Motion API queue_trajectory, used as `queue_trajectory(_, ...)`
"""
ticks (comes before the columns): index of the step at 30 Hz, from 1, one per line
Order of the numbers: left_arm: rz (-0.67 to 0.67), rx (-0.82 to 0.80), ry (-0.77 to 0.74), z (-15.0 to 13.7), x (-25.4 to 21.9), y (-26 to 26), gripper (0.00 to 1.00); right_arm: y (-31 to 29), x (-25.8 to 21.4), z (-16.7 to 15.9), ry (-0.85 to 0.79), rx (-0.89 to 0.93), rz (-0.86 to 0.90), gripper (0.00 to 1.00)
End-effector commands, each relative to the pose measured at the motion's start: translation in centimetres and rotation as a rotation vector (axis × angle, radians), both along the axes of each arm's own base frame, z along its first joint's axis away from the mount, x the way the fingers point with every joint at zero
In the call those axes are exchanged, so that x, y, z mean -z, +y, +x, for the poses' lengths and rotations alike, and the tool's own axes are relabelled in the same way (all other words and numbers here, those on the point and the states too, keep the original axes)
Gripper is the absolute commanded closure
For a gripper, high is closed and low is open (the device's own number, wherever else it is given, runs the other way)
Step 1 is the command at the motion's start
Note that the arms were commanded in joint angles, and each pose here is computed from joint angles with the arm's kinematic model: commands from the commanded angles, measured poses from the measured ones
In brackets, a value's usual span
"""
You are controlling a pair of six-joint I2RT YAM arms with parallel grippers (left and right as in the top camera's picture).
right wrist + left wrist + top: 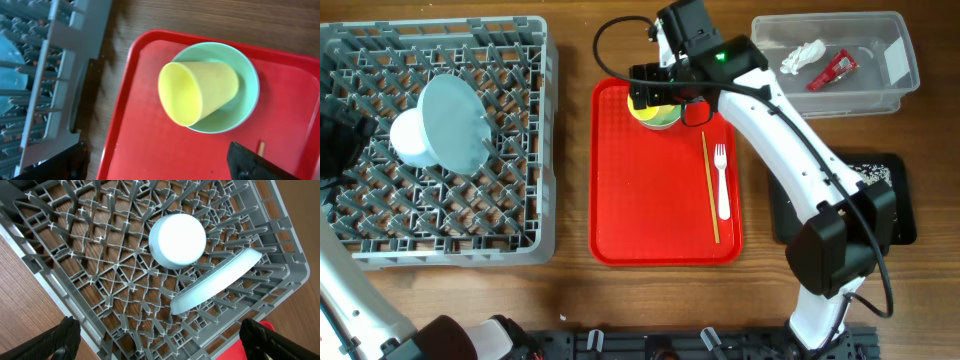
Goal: Sort waste into correct bins and load items into the dishwasher rack
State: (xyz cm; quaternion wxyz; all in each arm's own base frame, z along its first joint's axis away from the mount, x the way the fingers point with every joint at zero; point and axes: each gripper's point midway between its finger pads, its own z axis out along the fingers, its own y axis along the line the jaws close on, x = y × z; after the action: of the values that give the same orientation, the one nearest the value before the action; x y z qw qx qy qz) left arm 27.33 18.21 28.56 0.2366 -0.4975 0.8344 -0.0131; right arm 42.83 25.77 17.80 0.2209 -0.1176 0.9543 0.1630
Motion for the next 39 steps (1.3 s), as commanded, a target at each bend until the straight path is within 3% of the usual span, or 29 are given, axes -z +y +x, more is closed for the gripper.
queue_trajectory(1, 0.022, -0.009, -0.002, -0.4, -0.4, 0.3, 0.00, 3.2, -0.4, -1.5, -0.032, -0.117, 0.005, 0.15)
queue_trajectory(10, 0.022, -0.009, -0.002, -0.4, -0.4, 0.3, 0.00, 6.8, 1.1, -2.1, -0.054, -0.089, -0.010, 0.12)
queue_trajectory(16, 0.019, -0.009, 0.002, -0.5, -0.4, 0.2, 0.00, 7.4, 1.3, -2.1, -0.061, -0.106, -0.004, 0.23)
queue_trajectory(22, 0.016, -0.009, 0.007, -0.6, -0.3, 0.1, 0.00, 7.2, 4.5, -0.9, -0.004, 0.044, -0.013, 0.24)
queue_trajectory(28, 0.016, -0.009, 0.007, -0.6, -0.3, 0.1, 0.00, 4.4, 5.5, 1.5, -0.123, 0.118, -0.182, 0.25)
queue_trajectory(39, 0.036, -0.026, 0.034, -1.2, -0.2, 0.5, 0.00, 6.7, 8.4, 2.3, -0.121, 0.144, -0.144, 0.28)
